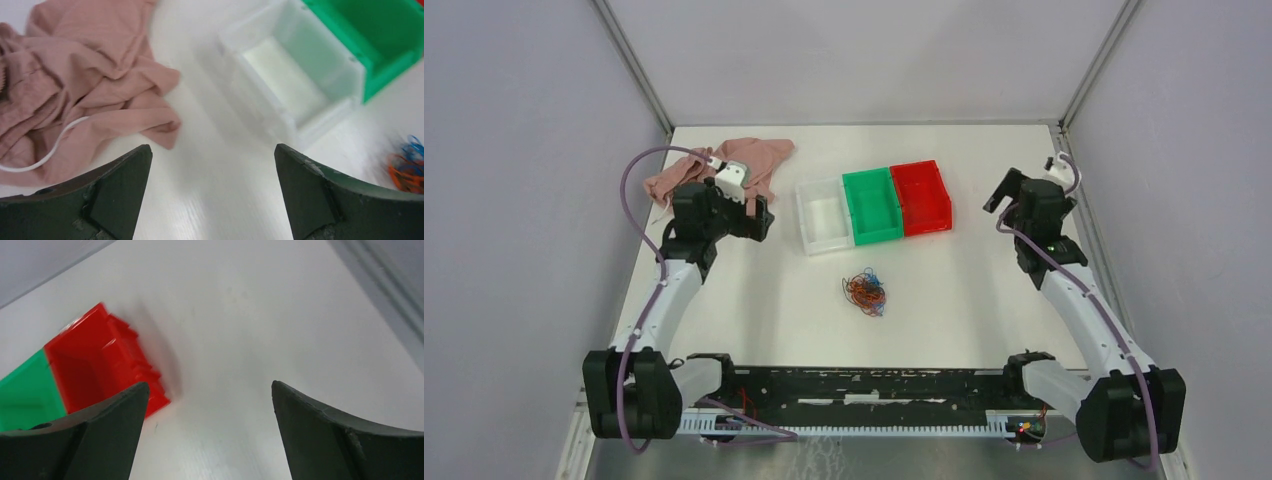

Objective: Untangle the cables

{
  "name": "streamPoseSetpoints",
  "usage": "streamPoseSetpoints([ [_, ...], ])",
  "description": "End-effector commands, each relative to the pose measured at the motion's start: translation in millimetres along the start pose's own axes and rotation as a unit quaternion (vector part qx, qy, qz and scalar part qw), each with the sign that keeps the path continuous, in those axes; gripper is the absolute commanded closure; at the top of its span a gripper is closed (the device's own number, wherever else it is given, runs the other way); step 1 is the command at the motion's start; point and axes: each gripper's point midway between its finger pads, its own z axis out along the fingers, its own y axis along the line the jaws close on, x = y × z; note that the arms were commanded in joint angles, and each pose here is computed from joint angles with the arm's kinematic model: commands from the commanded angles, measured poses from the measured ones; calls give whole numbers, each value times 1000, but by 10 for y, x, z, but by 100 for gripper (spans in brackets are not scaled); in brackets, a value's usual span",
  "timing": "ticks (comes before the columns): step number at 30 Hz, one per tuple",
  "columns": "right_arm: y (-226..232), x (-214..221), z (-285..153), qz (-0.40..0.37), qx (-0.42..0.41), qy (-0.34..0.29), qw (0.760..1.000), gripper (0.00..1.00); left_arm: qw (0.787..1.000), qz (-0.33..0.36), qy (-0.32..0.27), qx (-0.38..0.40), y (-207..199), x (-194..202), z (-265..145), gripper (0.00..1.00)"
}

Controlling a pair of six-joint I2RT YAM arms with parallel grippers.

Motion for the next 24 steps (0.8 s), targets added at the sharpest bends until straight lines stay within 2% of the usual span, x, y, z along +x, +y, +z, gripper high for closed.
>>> streamPoseSetpoints([
  [1, 769, 395, -480, -13, -185, 99, 978, 2, 986, 6, 39, 161, -598, 4, -343, 1],
  [6, 1451, 1050, -1085, -101, -315, 197, 923, 17, 975, 11, 65, 213, -801, 86, -478, 1],
  [10, 1763, 1585, -1523, -157, -384, 246, 876, 25, 970, 24, 84, 225, -883, 180, -537, 1],
  [13, 1897, 1882, -1733, -198, -408, 267, 850, 30, 965, 37, 96, 240, -998, 238, -572, 1],
  [18, 2035, 2172, -1755, -223, -418, 290, 831, 37, 958, 51, 110, 258, -1180, 347, -600, 1],
  [24, 2098, 2347, -1570, -260, -402, 290, 829, 42, 953, 61, 114, 275, -1302, 407, -651, 1],
])
